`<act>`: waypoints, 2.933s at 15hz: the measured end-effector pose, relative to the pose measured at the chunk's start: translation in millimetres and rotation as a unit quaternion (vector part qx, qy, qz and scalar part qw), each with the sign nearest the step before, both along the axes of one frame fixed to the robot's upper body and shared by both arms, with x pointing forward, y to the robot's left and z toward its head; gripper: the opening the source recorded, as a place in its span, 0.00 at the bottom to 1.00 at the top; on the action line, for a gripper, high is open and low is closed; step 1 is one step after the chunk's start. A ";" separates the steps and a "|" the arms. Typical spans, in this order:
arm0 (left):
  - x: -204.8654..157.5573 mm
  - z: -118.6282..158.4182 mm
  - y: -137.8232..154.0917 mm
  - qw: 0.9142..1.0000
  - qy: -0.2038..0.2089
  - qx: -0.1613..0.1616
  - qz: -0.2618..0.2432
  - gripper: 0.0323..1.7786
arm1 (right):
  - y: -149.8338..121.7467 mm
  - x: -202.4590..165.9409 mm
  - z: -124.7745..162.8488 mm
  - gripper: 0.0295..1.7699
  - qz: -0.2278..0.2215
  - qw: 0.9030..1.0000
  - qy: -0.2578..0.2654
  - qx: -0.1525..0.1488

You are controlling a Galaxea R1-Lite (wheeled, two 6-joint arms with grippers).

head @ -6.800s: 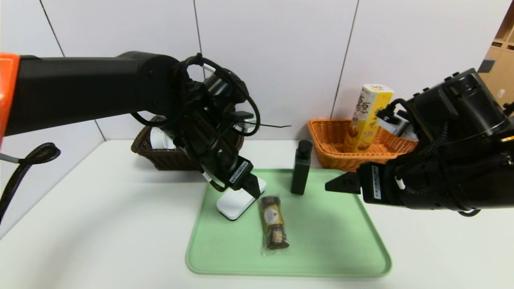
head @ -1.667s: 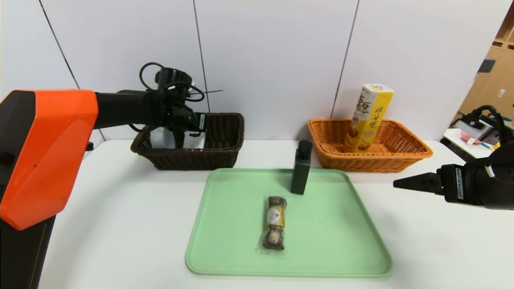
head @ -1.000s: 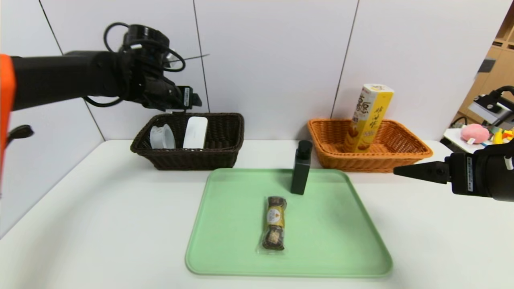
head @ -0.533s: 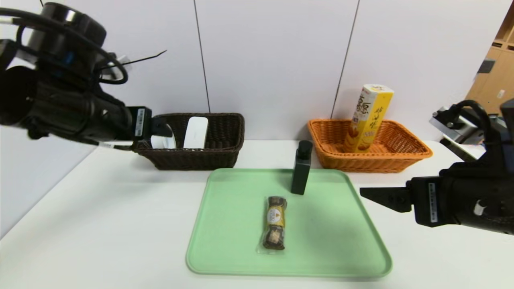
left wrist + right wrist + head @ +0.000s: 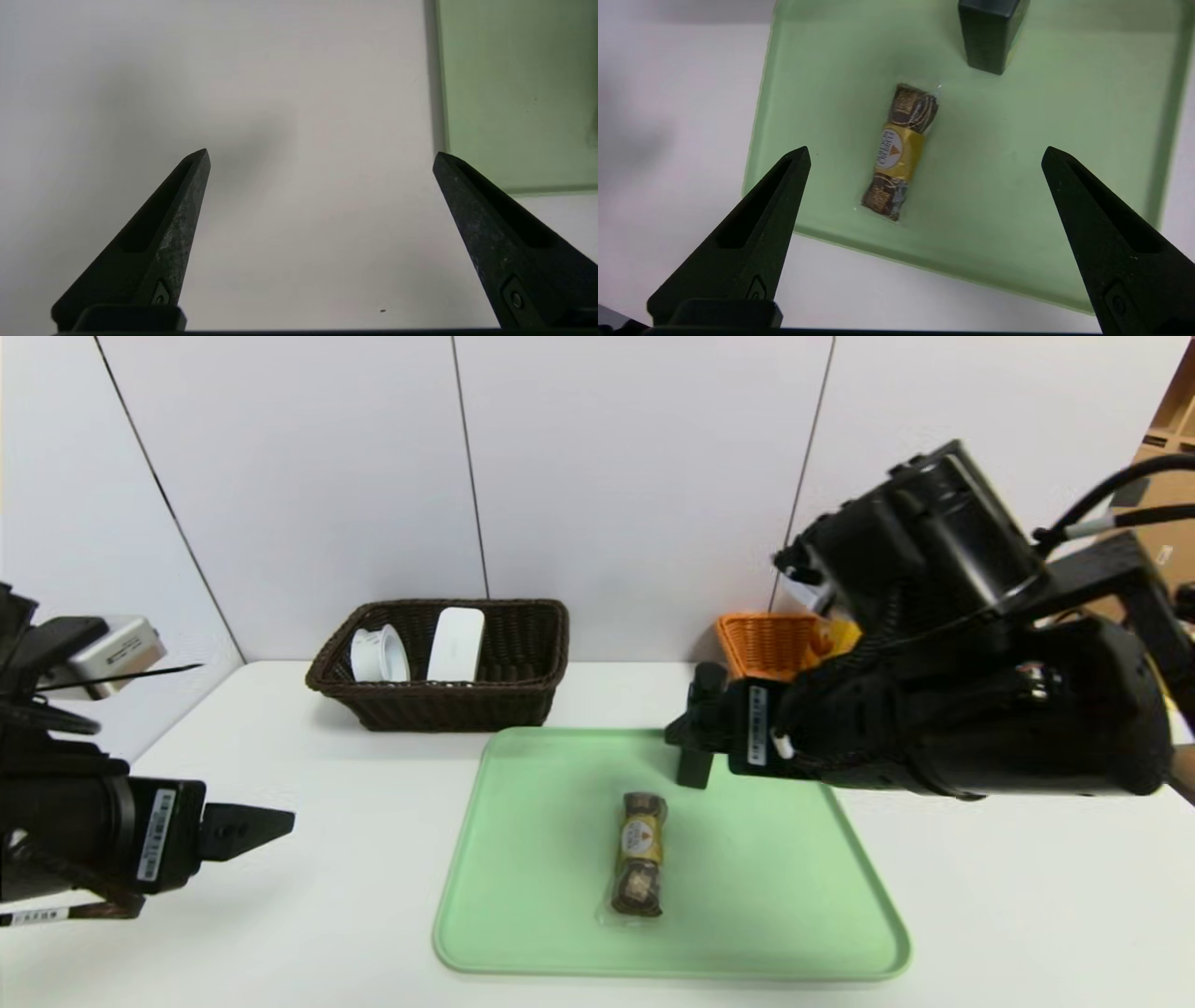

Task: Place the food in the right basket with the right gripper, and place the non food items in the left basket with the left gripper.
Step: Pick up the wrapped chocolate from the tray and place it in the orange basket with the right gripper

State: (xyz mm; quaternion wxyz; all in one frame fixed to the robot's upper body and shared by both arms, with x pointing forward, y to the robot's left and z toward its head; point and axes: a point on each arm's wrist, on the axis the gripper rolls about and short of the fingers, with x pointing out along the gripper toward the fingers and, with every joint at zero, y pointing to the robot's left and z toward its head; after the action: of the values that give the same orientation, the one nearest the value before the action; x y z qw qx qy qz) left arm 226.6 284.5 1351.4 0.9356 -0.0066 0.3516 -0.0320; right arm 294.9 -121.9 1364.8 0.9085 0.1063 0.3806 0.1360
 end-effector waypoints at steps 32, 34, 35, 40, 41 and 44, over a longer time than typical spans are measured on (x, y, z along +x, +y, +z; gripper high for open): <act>-84.0 -11.7 33.8 0.996 -0.085 -0.031 -0.004 0.95 | 86.4 48.2 -87.5 0.04 -0.088 0.977 0.179 -0.081; -85.2 -11.2 34.3 0.996 -0.088 -0.031 -0.004 0.95 | 85.5 38.4 -72.2 0.04 -0.076 0.980 0.169 -0.066; -85.6 -10.9 34.5 0.996 -0.089 -0.031 -0.004 0.95 | 84.2 31.3 -61.4 0.04 -0.065 0.983 0.164 -0.053; -88.4 -11.2 35.8 0.996 -0.085 -0.027 -0.002 0.95 | 57.6 -10.2 9.9 0.04 0.012 0.988 0.147 0.044; -88.4 -11.2 35.9 0.996 -0.086 -0.025 0.000 0.95 | 47.2 -17.7 25.3 0.04 0.026 0.989 0.134 0.060; -87.6 -11.5 35.7 0.996 -0.084 -0.023 0.001 0.95 | 1.3 -29.6 70.4 0.04 0.054 0.992 0.063 0.090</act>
State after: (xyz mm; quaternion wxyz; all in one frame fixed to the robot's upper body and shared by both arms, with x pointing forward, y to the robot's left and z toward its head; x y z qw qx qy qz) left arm 139.0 320.2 1339.8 0.9615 -0.0255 0.2709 -0.0392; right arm 265.3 -120.6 1435.2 0.8607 0.1755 0.4283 0.2120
